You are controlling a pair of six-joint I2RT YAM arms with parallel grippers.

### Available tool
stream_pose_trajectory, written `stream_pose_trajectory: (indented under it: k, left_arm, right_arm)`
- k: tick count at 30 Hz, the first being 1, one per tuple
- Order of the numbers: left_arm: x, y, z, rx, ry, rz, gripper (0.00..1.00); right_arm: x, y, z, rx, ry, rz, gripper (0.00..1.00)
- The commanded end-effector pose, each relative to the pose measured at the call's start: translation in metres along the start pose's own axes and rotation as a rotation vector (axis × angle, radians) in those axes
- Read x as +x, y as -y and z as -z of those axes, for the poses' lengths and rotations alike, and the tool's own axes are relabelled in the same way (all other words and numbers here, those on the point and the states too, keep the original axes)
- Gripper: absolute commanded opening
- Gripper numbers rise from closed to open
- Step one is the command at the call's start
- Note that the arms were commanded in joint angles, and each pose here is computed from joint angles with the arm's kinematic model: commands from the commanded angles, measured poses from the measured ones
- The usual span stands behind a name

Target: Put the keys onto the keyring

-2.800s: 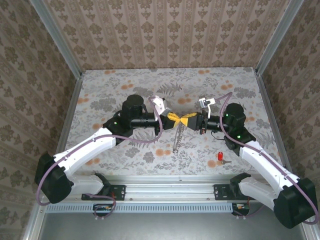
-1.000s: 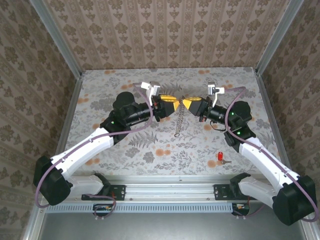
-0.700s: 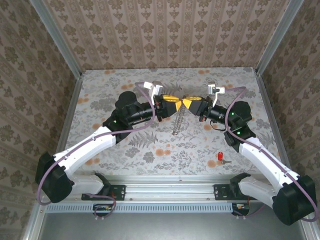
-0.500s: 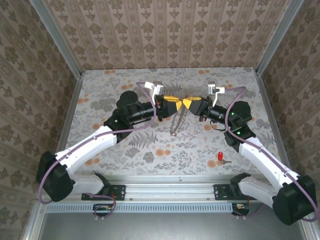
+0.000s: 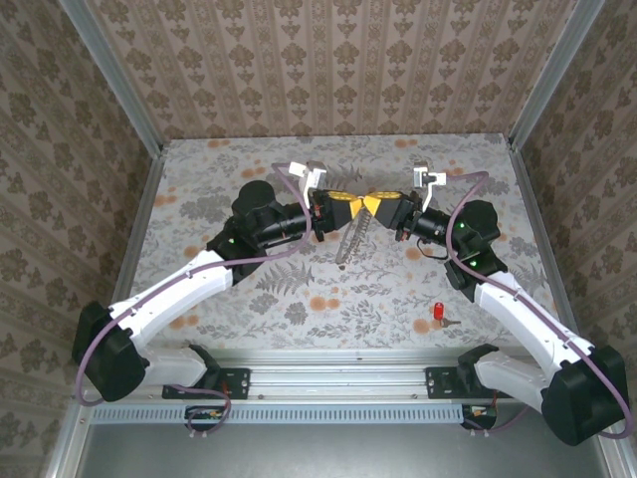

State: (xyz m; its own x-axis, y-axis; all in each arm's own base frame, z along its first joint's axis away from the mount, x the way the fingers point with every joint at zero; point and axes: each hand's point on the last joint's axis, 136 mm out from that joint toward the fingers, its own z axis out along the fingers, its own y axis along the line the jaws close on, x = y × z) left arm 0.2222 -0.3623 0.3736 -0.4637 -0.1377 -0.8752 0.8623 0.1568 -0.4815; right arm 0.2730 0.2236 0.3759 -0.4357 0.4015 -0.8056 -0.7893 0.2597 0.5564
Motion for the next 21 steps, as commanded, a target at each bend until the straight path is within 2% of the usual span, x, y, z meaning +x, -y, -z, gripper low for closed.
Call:
stream_pose_trajectory:
  k: [1,3,6,7,8,14,21]
  left_arm:
    - [-0.016,0.02,-0.002,0.064,0.032,-0.047,0.04]
    - [-0.016,0.02,-0.002,0.06,0.034,-0.051,0.0]
    - [-0.016,0.019,-0.001,0.048,0.029,-0.062,0.0]
    - [-0.015,0.018,-0.001,0.04,0.021,-0.07,0.0]
    - [-0.013,0.016,0.0,0.026,0.007,-0.079,0.0]
    - [0.002,0.008,0.012,-0.045,-0.089,-0.236,0.0]
    - [0.019,0.009,0.019,-0.02,-0.223,-0.385,0.0]
  right_arm:
    - [-0.016,-0.006,0.0,-0.013,0.05,0.032,0.0]
    - [-0.015,-0.005,0.0,-0.01,0.046,0.029,0.0]
    - [-0.014,0.0,0.001,0.007,0.04,0.018,0.0]
    - [-0.013,0.002,0.003,0.019,0.04,0.011,0.03]
    - [-0.014,0.007,0.007,0.043,0.047,0.002,0.13]
    - [-0.016,0.019,0.036,0.146,0.056,-0.033,0.26]
    - [0.014,0.017,0.044,0.139,-0.06,-0.07,0.56]
